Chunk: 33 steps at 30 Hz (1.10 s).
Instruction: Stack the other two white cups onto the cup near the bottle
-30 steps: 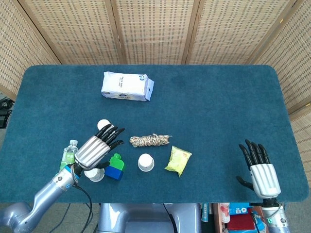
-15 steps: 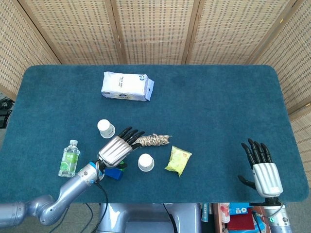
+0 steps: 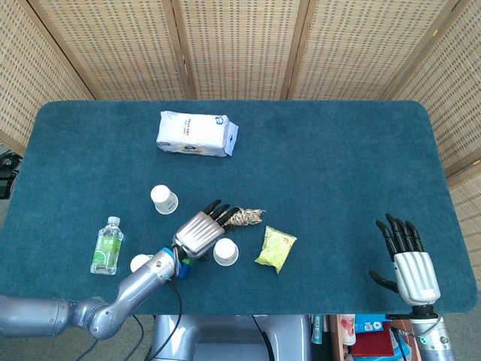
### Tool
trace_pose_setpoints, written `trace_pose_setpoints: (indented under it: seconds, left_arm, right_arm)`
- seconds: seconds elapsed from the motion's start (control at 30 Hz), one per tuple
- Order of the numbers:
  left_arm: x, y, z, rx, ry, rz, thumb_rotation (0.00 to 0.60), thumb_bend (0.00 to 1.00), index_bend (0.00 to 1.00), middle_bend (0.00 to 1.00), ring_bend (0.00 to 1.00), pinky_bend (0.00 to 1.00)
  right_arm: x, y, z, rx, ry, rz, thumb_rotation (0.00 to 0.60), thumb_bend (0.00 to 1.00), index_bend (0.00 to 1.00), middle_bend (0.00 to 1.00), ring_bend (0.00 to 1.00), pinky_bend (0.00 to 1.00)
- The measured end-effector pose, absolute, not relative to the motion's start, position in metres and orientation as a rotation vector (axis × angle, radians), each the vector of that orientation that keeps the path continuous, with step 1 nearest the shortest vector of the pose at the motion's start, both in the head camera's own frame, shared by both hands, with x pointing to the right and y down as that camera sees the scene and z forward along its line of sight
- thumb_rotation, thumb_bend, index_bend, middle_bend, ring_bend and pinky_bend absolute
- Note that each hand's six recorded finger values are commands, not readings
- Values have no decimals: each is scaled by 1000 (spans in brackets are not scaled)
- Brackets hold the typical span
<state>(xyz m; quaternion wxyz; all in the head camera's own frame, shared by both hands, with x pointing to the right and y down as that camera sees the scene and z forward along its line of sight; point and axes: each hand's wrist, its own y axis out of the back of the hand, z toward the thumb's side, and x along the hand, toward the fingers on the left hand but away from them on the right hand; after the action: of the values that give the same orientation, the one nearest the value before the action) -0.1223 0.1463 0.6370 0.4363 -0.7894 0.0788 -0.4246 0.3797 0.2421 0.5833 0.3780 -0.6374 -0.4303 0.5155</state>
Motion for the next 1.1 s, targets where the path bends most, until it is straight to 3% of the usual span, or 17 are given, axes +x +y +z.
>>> trace_pose_setpoints:
  seconds: [0.27,0.5,0.7,1.1]
  left_arm:
    - [-104,148,646,-1942,148,-1071,600,206,295,0,0,0]
    - [-99,149,653,-1923,133,-1094,600,205,452,0,0,0]
    - [-99,149,654,-1922,136,-1102,600,205,524,0,0,0]
    - [-103,141,641,-1916,172,-1086,600,205,535,0,0,0]
  right_arm:
    - [382,241,582,-1633,-1116,1316,600,0,0,0,0,0]
    - [386,238,580,-1626,-1138,1310,600,0,0,0,0,0]
    - [385,239,579,-1626,-1138,1305,600,0,0,0,0,0]
    - [387,238,578,-1620,-1146,1302,600,0,0,0,0,0]
